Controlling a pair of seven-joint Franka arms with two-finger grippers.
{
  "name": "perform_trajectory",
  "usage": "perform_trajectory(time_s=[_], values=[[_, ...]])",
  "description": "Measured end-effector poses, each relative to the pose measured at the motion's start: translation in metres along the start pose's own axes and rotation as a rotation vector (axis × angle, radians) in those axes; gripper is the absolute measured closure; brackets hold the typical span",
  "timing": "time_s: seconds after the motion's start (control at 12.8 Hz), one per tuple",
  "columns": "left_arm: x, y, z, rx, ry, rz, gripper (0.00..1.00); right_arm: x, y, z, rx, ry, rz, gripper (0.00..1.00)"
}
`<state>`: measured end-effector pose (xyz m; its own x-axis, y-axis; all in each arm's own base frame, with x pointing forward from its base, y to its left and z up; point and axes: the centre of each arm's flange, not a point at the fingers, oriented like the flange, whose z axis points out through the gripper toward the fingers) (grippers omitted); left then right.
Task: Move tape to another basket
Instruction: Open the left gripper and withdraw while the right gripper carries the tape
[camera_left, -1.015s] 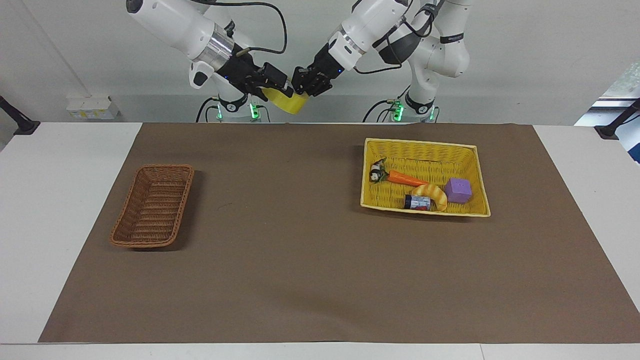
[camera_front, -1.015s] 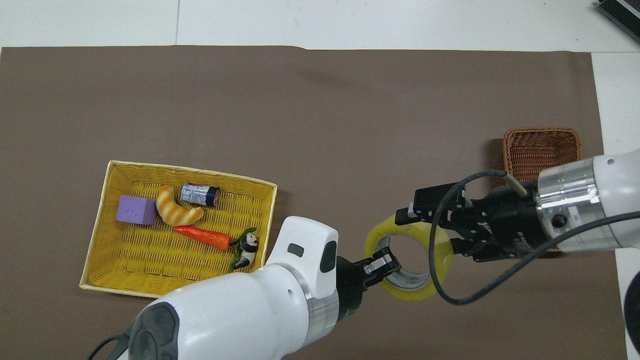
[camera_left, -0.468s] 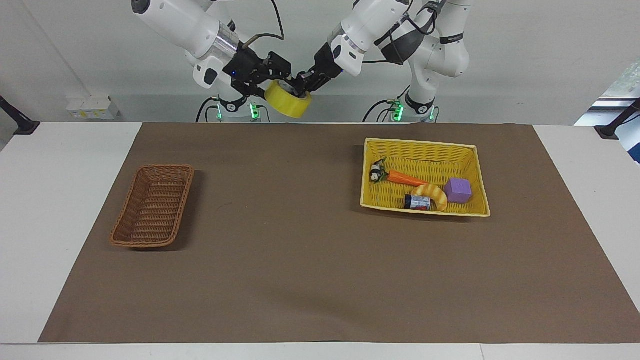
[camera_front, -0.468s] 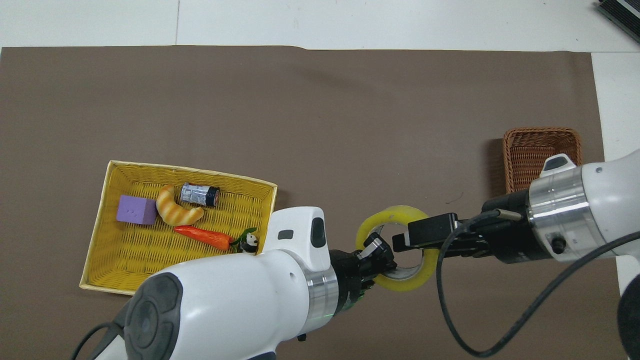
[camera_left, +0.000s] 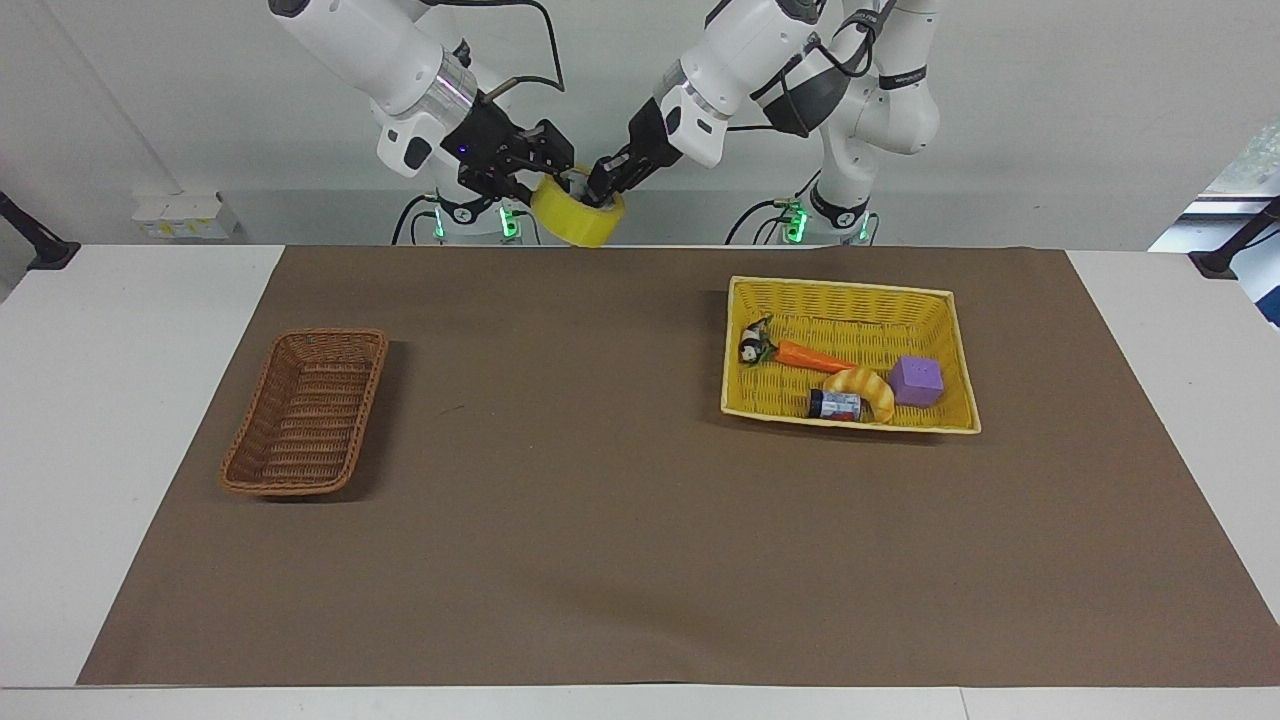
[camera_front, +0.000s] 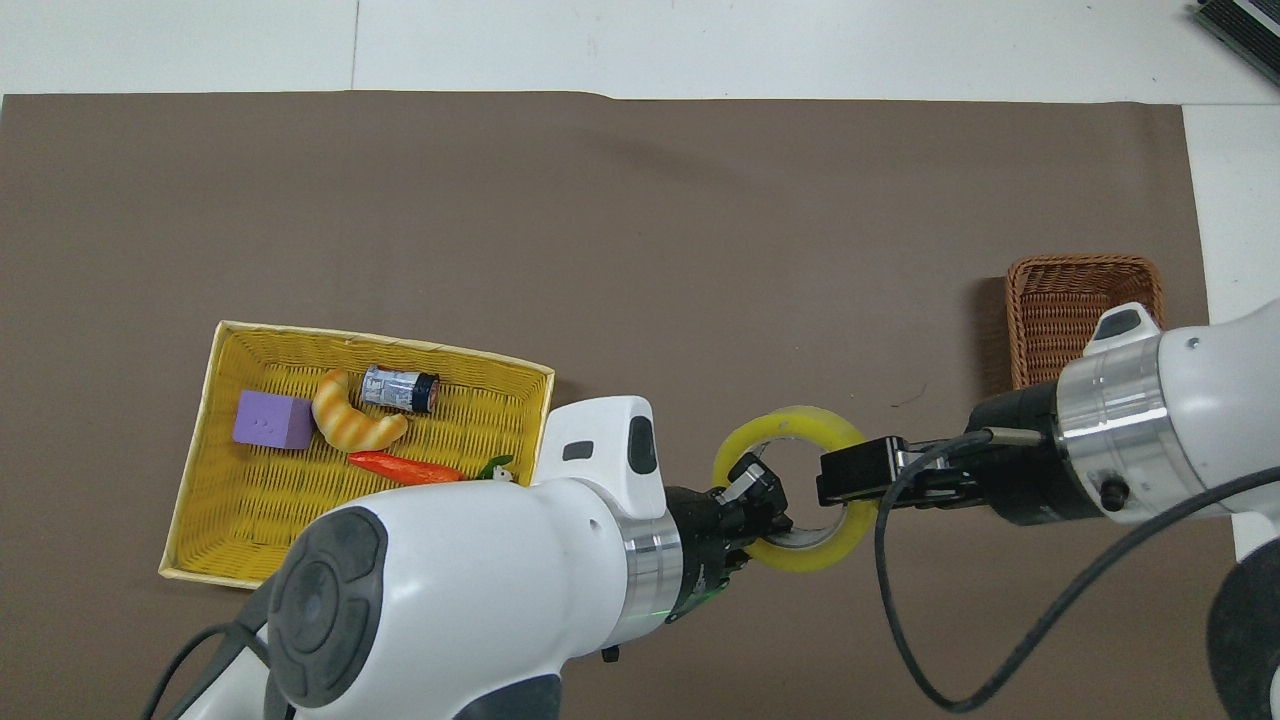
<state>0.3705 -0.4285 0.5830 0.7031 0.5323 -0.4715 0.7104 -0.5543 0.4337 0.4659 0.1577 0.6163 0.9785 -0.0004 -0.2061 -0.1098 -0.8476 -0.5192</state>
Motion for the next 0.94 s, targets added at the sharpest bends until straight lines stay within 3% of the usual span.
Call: perform_trajectory(time_s=[0.31,0.55,0.7,0.78,0.94], values=[[-0.001,0.003,-0.004,-0.009,0.000,0.003,0.75,0.002,0.002,-0.001,-0.015,0.009,0.019,0.45],[-0.007,0.016,-0.030,-0.057,-0.004,0.011,0.41,0.004,0.006,0.000,-0.035,0.011,0.029,0.52],[-0.014,0.017,-0.050,-0.061,-0.013,0.018,0.17,0.005,0.007,0.001,-0.040,0.009,0.030,0.70],[-0.013,0.016,-0.063,-0.052,-0.015,0.016,0.04,0.005,0.009,0.001,-0.055,0.013,0.031,0.72],[0.009,0.010,-0.084,-0.006,0.000,0.016,0.00,0.008,0.016,-0.001,-0.101,0.027,0.035,0.72]])
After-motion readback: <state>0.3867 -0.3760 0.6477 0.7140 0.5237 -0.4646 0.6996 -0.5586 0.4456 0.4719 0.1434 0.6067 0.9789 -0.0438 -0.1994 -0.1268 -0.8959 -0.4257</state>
